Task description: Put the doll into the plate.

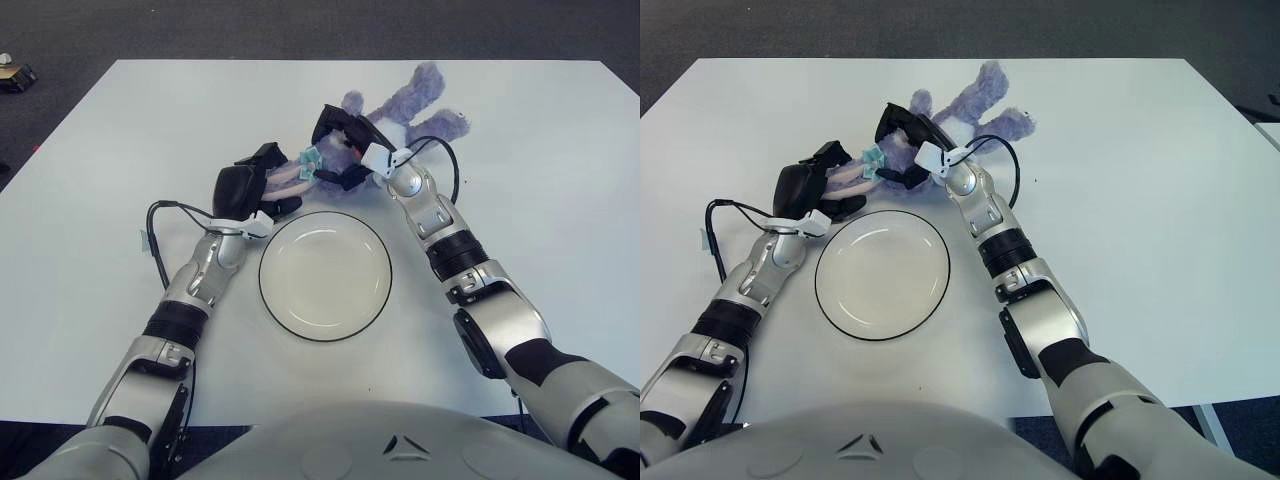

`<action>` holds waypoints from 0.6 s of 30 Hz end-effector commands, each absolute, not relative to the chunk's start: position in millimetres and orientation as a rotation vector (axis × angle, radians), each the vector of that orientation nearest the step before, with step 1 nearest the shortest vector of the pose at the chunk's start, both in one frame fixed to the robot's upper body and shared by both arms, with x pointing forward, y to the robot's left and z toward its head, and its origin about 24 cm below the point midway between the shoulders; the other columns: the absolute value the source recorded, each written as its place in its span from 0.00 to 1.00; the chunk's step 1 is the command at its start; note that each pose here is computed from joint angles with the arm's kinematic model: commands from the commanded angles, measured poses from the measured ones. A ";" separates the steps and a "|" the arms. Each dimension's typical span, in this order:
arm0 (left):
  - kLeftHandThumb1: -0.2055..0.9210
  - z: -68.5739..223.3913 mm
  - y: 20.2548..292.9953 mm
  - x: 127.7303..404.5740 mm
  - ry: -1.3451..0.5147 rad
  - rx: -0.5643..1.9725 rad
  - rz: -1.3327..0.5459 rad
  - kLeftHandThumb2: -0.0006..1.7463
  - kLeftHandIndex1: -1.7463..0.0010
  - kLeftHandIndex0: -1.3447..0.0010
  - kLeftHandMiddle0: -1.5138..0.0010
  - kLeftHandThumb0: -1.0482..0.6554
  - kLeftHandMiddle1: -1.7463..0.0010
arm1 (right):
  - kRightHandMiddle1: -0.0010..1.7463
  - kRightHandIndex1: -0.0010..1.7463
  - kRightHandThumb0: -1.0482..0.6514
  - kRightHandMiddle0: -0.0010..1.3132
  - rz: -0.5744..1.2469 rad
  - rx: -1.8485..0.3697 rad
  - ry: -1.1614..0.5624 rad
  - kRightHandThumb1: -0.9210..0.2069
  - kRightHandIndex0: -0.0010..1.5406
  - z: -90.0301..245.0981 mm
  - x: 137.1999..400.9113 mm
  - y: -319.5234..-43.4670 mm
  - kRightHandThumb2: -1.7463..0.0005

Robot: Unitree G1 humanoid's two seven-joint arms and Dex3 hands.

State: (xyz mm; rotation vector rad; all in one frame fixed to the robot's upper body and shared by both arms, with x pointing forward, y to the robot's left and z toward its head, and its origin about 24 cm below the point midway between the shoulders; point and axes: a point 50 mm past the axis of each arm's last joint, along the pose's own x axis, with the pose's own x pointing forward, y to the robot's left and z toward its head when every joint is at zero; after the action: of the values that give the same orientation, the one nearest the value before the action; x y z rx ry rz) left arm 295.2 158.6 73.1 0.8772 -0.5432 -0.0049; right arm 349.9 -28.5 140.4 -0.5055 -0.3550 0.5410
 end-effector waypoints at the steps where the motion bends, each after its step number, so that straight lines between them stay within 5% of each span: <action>1: 0.56 68.1 157.5 293.5 -0.542 0.890 -0.034 0.56 0.00 0.48 0.41 0.69 0.00 | 0.77 0.84 0.61 0.29 0.515 -0.416 -0.340 0.07 0.35 144.7 349.9 -29.6 0.78; 12: 0.55 67.4 157.8 295.3 -0.535 0.896 -0.038 0.57 0.00 0.48 0.41 0.69 0.00 | 0.84 0.85 0.61 0.27 0.552 -0.031 -0.047 0.00 0.25 153.8 351.7 -47.3 0.82; 18: 0.54 66.7 158.0 295.8 -0.533 0.899 -0.042 0.57 0.00 0.48 0.41 0.69 0.00 | 0.80 0.85 0.61 0.23 0.601 0.106 0.064 0.00 0.32 159.9 349.1 -66.6 0.82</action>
State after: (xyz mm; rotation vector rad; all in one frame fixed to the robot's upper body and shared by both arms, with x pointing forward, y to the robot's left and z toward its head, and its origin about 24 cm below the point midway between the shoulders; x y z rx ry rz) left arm 296.0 158.0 73.1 0.8786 -0.5510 -0.0155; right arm 352.5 -52.0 157.4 -0.0228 -0.0365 0.5410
